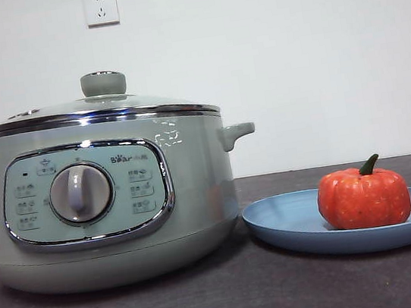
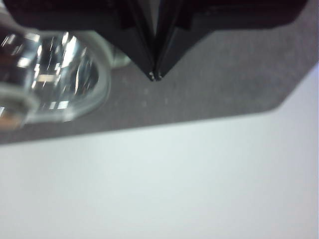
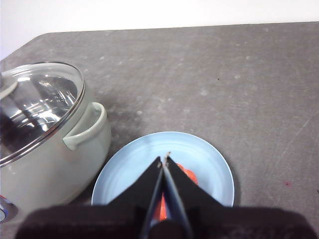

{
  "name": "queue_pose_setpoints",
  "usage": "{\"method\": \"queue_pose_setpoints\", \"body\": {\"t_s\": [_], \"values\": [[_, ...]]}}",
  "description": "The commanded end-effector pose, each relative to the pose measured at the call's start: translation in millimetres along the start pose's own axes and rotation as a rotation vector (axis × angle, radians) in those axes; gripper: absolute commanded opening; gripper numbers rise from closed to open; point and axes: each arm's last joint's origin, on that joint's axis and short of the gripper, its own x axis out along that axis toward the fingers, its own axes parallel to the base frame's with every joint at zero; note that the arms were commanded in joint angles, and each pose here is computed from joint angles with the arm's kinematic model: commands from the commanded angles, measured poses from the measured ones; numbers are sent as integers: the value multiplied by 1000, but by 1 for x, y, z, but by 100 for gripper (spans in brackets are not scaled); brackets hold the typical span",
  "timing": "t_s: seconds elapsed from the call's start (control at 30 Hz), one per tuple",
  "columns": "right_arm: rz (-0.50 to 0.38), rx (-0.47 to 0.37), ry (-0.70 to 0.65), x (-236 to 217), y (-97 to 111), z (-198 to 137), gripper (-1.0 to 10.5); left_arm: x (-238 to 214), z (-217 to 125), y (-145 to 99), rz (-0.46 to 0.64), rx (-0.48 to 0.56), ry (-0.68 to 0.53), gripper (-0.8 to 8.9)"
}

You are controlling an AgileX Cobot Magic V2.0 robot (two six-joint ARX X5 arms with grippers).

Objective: Take the pumpkin out from the steamer,put the pumpkin in the blue plate,close the lid

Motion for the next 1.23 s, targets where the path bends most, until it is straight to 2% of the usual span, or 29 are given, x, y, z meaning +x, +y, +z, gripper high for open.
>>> {"method": "queue_pose_setpoints", "body": {"t_s": [0.03,0.2,0.3,0.57,1.23], "values": [[-2,6,-3,0,0,0,1,10,-29,-1,1,-13,40,-3],[-2,6,-3,0,0,0,1,17,-65,-3,-1,-19,89,-3],[-2,6,-3,0,0,0,1,17,-74,-3,-2,-20,96,-3],[-2,6,-1,0,0,-1,1,16,-83,-4,-7,-30,184,-3],[-2,6,-1,0,0,-1,1,16,-83,-4,-5,-30,179,-3]]}}
